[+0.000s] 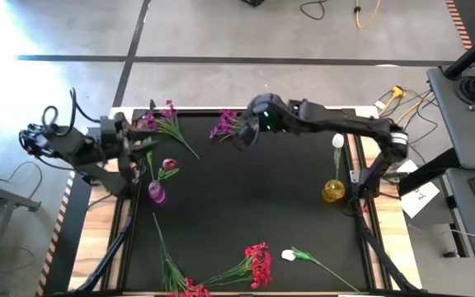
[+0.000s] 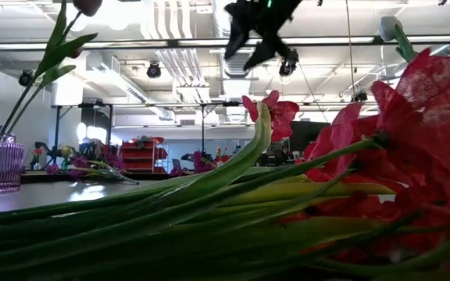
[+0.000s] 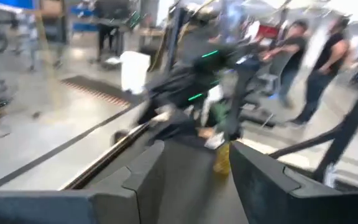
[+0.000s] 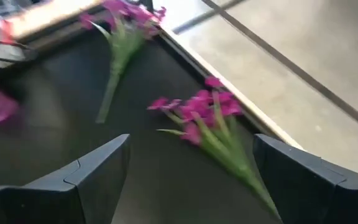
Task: Sort flowers into vase by color
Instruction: Put the right violet flower into the violet flower vase
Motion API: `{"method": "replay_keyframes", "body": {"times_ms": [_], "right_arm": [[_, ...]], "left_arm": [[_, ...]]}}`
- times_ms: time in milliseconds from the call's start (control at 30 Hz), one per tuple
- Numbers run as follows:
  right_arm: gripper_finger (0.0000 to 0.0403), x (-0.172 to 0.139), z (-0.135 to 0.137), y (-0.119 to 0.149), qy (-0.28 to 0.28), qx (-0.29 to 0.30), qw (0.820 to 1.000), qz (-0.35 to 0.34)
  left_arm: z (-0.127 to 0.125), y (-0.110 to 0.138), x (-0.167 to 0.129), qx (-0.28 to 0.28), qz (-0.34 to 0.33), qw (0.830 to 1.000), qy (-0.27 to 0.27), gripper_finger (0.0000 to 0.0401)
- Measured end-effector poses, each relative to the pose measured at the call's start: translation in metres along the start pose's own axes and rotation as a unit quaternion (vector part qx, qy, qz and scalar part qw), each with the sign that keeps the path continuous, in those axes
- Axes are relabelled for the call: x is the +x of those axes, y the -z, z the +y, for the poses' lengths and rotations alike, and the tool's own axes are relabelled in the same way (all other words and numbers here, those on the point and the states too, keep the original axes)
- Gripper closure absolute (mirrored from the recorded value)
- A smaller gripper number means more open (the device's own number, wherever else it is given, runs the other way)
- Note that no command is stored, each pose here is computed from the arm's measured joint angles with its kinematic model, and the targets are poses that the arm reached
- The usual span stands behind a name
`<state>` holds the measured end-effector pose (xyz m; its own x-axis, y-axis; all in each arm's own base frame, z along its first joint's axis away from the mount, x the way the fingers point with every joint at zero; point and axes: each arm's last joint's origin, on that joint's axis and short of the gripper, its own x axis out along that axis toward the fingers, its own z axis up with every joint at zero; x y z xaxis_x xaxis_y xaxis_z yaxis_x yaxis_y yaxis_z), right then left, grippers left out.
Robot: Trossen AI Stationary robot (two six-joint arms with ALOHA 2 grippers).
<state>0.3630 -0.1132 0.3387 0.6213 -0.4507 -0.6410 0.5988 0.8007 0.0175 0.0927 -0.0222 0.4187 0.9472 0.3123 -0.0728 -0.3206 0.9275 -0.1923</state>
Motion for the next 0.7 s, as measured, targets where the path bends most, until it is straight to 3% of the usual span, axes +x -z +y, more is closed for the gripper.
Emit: {"method": "replay_keyframes", "body": {"times_ms": [167, 367, 700], "right_arm": [[0.0076, 0.051, -0.031, -0.001, 0.006, -0.024, 0.998, 0.053], [0.0076, 0.115, -0.054, 0.015, -0.021, -0.003, 0.992, 0.125], [0.0077, 0.187, -0.084, 0.045, 0.002, -0.023, 0.978, 0.208]], "left_arm": [[-0.015, -0.003, 0.016, -0.020, -0.046, 0.995, 0.081, 0.0258], [-0.014, -0.011, 0.028, -0.017, -0.060, 0.997, 0.053, 0.0276], [-0.009, -0.028, 0.066, -0.010, -0.065, 0.993, 0.093, 0.0290]]}}
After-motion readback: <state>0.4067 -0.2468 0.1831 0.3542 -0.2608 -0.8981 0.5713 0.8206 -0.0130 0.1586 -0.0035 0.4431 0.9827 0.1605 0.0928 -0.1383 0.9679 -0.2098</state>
